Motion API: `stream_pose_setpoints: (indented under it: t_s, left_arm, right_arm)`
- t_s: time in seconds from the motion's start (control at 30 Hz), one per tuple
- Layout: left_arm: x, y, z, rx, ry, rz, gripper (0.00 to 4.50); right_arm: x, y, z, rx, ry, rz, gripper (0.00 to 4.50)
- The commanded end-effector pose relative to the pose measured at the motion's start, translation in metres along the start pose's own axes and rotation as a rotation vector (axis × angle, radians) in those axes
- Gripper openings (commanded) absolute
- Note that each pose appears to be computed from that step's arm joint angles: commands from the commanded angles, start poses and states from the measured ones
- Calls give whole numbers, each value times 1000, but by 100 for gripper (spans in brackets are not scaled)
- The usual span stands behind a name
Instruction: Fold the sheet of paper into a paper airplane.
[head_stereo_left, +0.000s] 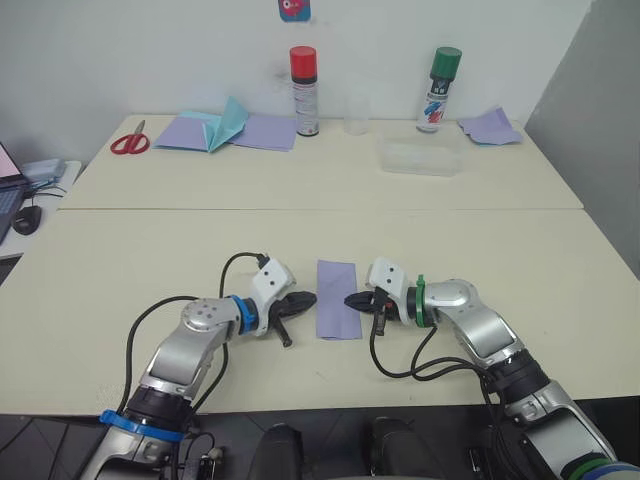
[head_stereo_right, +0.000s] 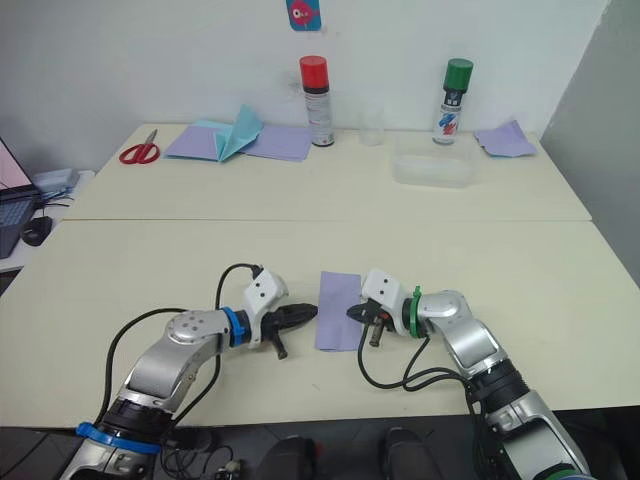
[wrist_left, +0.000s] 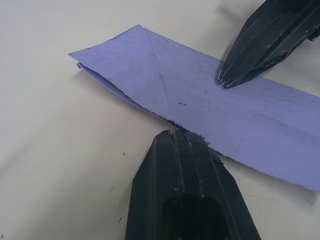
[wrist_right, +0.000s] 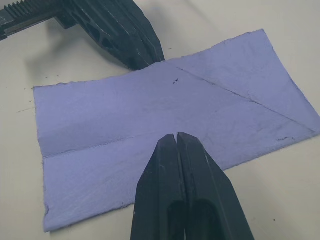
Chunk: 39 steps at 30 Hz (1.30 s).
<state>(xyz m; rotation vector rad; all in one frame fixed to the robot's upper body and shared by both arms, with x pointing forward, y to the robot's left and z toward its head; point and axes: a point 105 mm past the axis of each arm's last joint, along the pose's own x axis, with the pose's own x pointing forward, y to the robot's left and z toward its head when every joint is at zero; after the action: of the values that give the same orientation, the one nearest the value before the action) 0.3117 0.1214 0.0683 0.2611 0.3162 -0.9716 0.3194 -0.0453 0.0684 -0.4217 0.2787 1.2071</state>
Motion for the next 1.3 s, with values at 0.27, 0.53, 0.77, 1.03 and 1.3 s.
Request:
stream_pose_setpoints:
  t_s: [0.27, 0.53, 0.77, 1.03, 1.3]
  left_arm:
    - [-3, 0, 30, 29, -91, -37, 8]
    - [2, -3, 38, 48, -104, -51, 8]
    - [6, -5, 36, 61, -93, -54, 8]
    - [2, -3, 35, 86, -77, -49, 8]
    - [4, -5, 38, 101, -80, -61, 8]
  right_arm:
    - [0, -3, -8, 27, 36, -33, 0]
    - [1, -4, -8, 27, 37, -34, 0]
    - [0, -4, -7, 25, 37, -33, 0]
    - [0, -3, -8, 26, 38, -29, 0]
    - [2, -4, -7, 26, 36, -30, 0]
